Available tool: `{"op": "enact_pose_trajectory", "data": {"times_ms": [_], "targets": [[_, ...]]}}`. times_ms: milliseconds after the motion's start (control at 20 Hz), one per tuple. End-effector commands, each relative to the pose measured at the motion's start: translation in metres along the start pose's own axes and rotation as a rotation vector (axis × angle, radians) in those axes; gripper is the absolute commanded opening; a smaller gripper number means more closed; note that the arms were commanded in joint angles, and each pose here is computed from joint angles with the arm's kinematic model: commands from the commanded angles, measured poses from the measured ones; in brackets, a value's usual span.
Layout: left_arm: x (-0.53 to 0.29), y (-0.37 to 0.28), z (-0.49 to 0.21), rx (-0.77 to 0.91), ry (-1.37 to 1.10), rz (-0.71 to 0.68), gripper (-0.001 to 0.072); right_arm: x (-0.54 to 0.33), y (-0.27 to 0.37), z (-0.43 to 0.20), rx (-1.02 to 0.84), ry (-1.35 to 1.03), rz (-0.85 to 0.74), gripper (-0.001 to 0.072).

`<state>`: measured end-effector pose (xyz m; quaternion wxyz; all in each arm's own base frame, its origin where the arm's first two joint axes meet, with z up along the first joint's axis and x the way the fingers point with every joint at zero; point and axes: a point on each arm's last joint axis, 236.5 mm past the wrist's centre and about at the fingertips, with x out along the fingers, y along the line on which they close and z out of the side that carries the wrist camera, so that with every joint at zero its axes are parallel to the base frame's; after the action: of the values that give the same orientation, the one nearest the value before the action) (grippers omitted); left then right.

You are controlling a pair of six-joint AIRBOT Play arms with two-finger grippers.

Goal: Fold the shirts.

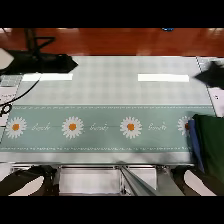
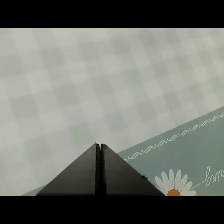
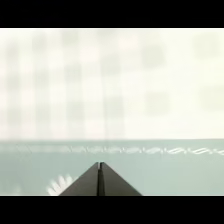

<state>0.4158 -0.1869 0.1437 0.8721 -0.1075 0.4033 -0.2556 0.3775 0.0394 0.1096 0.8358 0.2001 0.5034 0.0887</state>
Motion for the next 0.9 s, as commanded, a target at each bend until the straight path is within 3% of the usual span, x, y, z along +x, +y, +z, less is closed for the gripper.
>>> {"op": "enact_pose_trajectory", "data": {"times_ms": [0, 100, 850], "targets": [[0.026, 0.041, -0.033, -0.068, 0.193, 0.163, 0.0016, 0.081, -0.007, -0.051, -0.247, 0.306, -0.301, 0.0027], [0.033, 0.059, -0.056, -0.128, 0.287, 0.2, 0.0016, 0.089, -0.034, -0.064, -0.275, 0.4, -0.42, 0.0027], [0.046, 0.06, -0.07, -0.134, 0.342, 0.196, 0.0017, 0.092, -0.034, -0.059, -0.283, 0.377, -0.419, 0.0027]]}}
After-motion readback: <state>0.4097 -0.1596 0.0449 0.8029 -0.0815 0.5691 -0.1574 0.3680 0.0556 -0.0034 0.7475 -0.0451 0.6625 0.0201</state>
